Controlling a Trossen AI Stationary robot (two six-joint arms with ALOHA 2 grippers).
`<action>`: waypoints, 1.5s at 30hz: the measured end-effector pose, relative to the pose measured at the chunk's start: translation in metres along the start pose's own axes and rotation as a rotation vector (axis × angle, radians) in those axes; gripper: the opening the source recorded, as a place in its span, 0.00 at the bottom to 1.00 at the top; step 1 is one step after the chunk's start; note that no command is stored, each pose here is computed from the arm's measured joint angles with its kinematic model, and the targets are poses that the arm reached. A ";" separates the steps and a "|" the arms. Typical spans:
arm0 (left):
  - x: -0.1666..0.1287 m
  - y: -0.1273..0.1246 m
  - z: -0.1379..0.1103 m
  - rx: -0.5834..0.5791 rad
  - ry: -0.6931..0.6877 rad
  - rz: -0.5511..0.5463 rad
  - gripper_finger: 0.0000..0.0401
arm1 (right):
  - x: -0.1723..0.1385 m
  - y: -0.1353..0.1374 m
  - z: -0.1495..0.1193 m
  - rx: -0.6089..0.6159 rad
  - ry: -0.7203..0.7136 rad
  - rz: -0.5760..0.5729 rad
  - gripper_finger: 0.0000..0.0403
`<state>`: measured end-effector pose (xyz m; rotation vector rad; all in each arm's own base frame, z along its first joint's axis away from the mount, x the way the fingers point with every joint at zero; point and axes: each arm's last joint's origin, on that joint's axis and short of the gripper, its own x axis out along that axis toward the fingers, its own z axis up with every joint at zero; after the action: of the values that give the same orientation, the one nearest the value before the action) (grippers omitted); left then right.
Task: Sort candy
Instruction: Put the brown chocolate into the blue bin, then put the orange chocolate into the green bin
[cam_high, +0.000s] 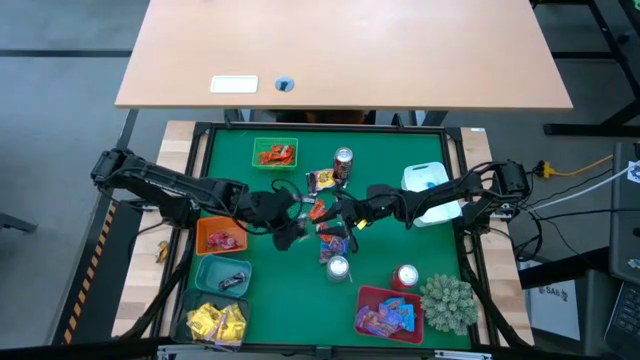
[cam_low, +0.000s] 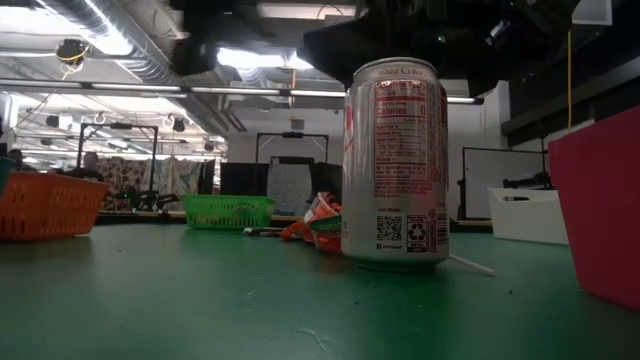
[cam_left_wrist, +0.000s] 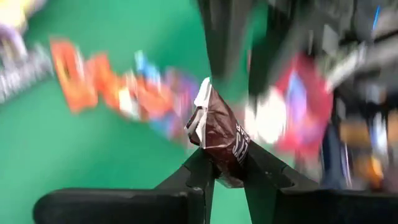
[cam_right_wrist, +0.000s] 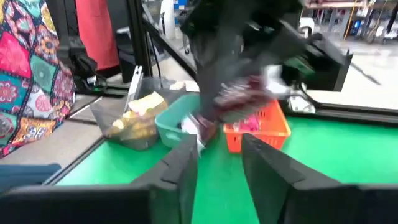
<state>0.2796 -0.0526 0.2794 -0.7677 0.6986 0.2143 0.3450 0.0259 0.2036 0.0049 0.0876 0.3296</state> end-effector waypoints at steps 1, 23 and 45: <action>-0.002 0.002 -0.004 0.001 0.072 -0.007 0.14 | 0.000 0.000 -0.001 0.004 0.014 0.000 0.33; -0.047 -0.002 -0.113 0.025 0.772 0.291 0.14 | -0.006 -0.010 -0.027 0.028 0.283 -0.355 0.36; -0.033 -0.005 -0.090 -0.055 0.174 0.374 0.35 | -0.010 -0.008 -0.039 0.142 0.398 -0.381 0.36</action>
<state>0.2111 -0.1169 0.2578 -0.7090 1.0040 0.5122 0.3349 0.0143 0.1655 0.0626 0.5002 -0.0615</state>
